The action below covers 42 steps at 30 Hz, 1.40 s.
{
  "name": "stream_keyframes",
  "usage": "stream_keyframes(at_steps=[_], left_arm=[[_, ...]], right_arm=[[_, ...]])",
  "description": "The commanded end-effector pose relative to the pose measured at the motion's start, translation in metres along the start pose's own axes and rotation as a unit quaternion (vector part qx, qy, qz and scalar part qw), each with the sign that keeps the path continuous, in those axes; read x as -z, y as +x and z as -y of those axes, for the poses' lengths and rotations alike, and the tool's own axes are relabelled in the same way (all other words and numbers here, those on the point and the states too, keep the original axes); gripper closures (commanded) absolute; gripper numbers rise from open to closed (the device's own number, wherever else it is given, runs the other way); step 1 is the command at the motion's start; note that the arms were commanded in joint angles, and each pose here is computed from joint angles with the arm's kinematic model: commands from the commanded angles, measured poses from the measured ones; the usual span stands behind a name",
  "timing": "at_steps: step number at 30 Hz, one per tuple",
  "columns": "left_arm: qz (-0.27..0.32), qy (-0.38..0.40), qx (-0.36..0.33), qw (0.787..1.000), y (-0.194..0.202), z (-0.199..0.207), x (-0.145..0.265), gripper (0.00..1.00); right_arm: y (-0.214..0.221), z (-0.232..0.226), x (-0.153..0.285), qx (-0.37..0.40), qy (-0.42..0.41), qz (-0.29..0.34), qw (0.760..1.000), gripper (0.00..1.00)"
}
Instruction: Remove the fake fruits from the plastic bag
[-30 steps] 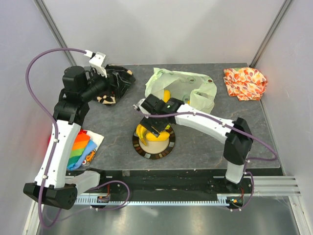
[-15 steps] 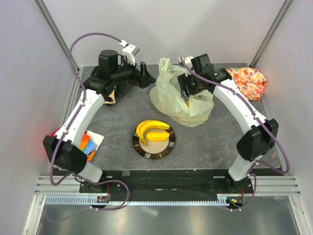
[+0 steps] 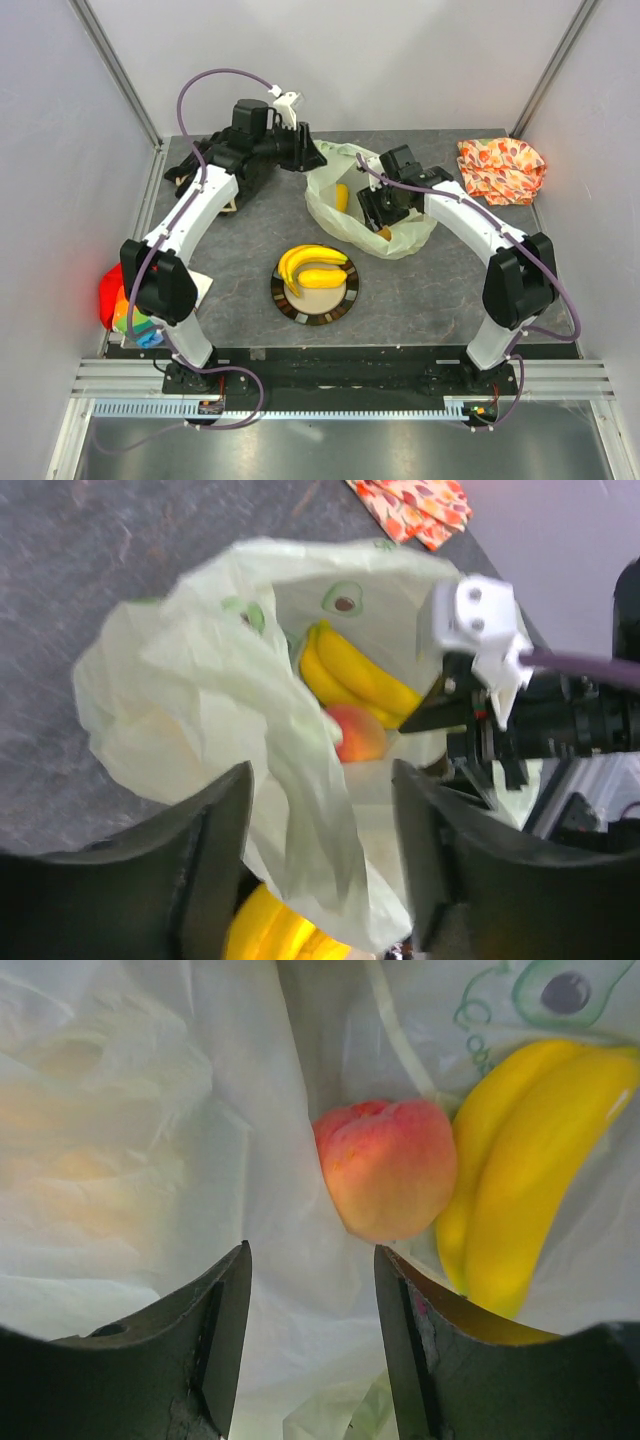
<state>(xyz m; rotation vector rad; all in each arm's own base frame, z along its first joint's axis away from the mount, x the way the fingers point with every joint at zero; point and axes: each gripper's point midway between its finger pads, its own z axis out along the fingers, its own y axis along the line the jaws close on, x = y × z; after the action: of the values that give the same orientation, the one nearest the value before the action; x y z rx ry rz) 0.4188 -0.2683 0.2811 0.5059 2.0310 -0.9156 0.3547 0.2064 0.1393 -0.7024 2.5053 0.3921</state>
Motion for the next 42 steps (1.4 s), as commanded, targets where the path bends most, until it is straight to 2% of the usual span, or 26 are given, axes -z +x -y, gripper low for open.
stream_keyframes(at_steps=[1,2,5,7,8,9,11,14,17,19,20,21,23,28,34,42], left_arm=[[-0.011,-0.02,-0.041,0.999,0.003,-0.01,-0.006,0.95],[-0.018,-0.017,-0.047,0.999,0.012,-0.008,-0.003,0.98],[-0.043,0.01,-0.061,0.997,0.046,0.009,0.023,0.98],[-0.046,0.002,-0.076,0.996,0.061,0.016,0.05,0.98],[-0.075,-0.009,-0.086,0.993,0.085,0.011,0.06,0.98],[-0.064,-0.015,-0.102,0.993,0.082,0.02,0.079,0.98],[-0.092,-0.019,-0.116,0.989,0.106,0.018,0.093,0.98],[-0.111,-0.03,-0.12,0.986,0.124,0.014,0.102,0.98],[-0.105,-0.036,-0.133,0.985,0.118,0.004,0.09,0.98],[-0.107,-0.045,-0.136,0.984,0.115,-0.006,0.077,0.98],[-0.101,-0.046,-0.139,0.984,0.106,-0.006,0.074,0.98],[-0.1,-0.045,-0.137,0.984,0.103,-0.007,0.071,0.98],[-0.094,-0.043,-0.124,0.987,0.092,-0.006,0.065,0.98],[-0.076,-0.088,-0.075,0.99,0.082,-0.018,0.06,0.98],[-0.022,-0.115,-0.058,0.991,0.046,-0.017,0.061,0.98],[-0.022,-0.108,-0.064,0.992,0.04,-0.018,0.056,0.98]], right_arm=[[-0.006,-0.002,0.016,0.008,0.0,0.032,0.999,0.4],[-0.01,-0.001,0.018,0.015,0.004,0.038,0.999,0.4],[-0.028,0.005,0.02,0.041,0.016,0.063,0.997,0.41],[-0.033,0.007,0.019,0.056,0.019,0.068,0.996,0.44],[-0.026,0.01,0.017,0.058,0.027,0.058,0.996,0.44],[-0.014,0.011,0.02,0.059,0.029,0.042,0.997,0.44],[0.019,0.014,0.014,0.056,0.034,-0.002,0.998,0.44],[0.045,0.014,0.013,0.059,0.033,-0.015,0.998,0.44],[0.008,0.008,0.008,0.072,0.015,0.04,0.996,0.44],[-0.015,0.009,-0.009,0.065,0.007,0.053,0.996,0.44],[-0.046,0.005,-0.003,0.067,0.001,0.082,0.994,0.44],[-0.049,0.002,-0.022,0.047,-0.018,0.07,0.996,0.43],[-0.078,-0.004,-0.025,0.023,-0.034,0.091,0.995,0.41],[-0.077,-0.019,-0.074,-0.08,-0.088,0.052,0.992,0.35],[-0.085,-0.026,-0.108,-0.118,-0.1,0.046,0.987,0.3],[-0.115,-0.043,-0.14,-0.153,-0.101,0.071,0.98,0.23]])
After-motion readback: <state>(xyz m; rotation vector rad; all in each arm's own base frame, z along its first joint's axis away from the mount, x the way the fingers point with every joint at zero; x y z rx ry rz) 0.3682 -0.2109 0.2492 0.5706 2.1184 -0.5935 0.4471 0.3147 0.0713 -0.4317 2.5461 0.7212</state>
